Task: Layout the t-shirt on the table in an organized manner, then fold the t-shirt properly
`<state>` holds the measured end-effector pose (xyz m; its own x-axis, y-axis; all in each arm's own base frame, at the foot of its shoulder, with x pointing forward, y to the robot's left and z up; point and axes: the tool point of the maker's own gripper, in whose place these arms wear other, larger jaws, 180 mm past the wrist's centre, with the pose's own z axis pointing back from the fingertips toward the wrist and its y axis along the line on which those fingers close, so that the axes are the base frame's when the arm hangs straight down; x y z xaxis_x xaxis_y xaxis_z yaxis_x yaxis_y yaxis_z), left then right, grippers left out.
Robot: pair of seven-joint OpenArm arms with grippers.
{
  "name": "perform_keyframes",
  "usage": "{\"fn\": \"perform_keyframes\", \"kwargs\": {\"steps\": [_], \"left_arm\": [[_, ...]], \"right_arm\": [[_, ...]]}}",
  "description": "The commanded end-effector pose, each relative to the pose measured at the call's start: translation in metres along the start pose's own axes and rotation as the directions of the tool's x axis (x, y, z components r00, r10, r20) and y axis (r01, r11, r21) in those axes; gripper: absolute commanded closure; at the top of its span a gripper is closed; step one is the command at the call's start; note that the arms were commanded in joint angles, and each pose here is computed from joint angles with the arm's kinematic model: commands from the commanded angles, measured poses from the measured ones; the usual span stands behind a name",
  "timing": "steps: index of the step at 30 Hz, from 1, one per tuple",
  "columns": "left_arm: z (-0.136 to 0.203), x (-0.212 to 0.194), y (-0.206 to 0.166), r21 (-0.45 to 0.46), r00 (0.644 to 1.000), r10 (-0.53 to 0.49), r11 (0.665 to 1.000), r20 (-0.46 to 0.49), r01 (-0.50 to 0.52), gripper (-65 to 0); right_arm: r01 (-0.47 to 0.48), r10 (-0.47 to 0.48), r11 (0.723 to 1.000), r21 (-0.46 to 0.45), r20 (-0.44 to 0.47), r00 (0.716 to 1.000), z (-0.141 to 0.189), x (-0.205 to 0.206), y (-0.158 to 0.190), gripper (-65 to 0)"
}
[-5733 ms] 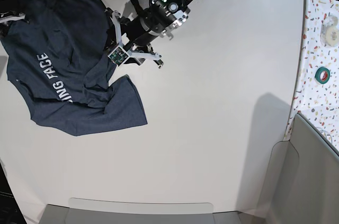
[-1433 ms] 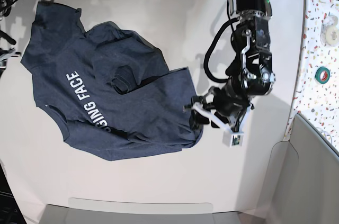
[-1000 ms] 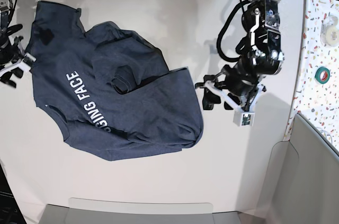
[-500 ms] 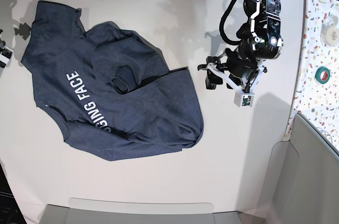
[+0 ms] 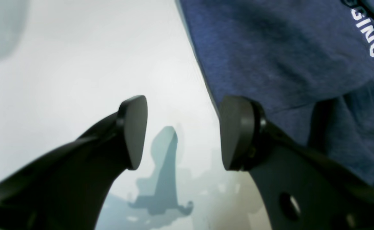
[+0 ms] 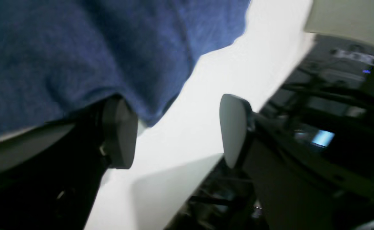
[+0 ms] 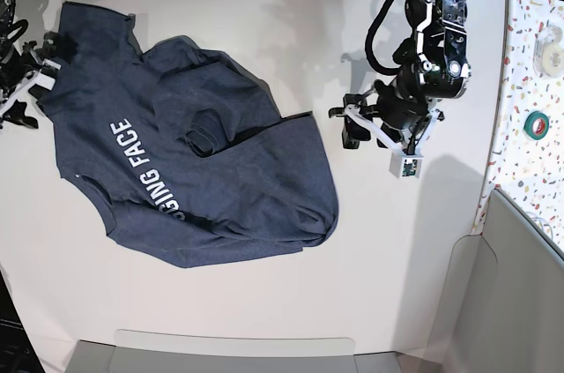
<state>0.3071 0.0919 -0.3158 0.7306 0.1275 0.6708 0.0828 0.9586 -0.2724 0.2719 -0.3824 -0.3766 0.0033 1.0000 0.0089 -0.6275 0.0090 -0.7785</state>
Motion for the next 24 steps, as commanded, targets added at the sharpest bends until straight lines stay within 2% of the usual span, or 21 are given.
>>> {"fn": "perform_keyframes", "kwargs": {"steps": [1,11,14,16,18,20,21,24], "left_arm": [[0.003,0.013,-0.003,-0.007,0.999,-0.005,1.0,0.045,0.005,-35.0],[0.004,0.008,-0.002,-0.004,0.999,0.001,1.0,0.032,-0.001,-34.9],[0.011,0.002,-0.004,-0.007,0.999,-0.006,1.0,0.035,0.006,-32.8],[0.013,-0.007,-0.004,-0.008,1.0,-0.008,1.0,0.015,0.008,-31.7],[0.014,-0.02,-0.003,-0.007,0.999,-0.04,0.999,-0.018,0.039,-31.8],[0.014,-0.04,-0.008,-0.029,0.991,-0.112,0.993,-0.068,0.111,-31.8],[0.014,-0.049,-0.013,-0.044,0.986,-0.143,0.989,-0.082,0.14,-31.8],[0.014,-0.076,-0.036,-0.122,0.965,-0.233,0.968,-0.119,0.219,-31.7]], "right_arm": [[-0.02,0.02,0.997,0.077,0.004,1.0,-0.002,0.001,0.018,-40.6],[-0.068,0.06,0.991,0.115,0.077,0.995,-0.02,0.04,0.037,-40.2],[-0.073,0.061,0.988,0.133,0.089,0.994,-0.02,0.045,0.044,-39.3],[-0.072,0.06,0.987,0.143,0.087,0.994,-0.019,0.044,0.047,-32.9],[-0.068,0.055,0.986,0.15,0.09,0.994,-0.019,0.046,0.051,-20.3],[-0.065,0.051,0.986,0.151,0.09,0.995,-0.02,0.047,0.052,-4.1],[-0.063,0.049,0.986,0.156,0.09,0.995,-0.019,0.047,0.055,0.0],[-0.062,0.048,0.984,0.167,0.087,0.995,-0.016,0.046,0.061,0.0]]}}
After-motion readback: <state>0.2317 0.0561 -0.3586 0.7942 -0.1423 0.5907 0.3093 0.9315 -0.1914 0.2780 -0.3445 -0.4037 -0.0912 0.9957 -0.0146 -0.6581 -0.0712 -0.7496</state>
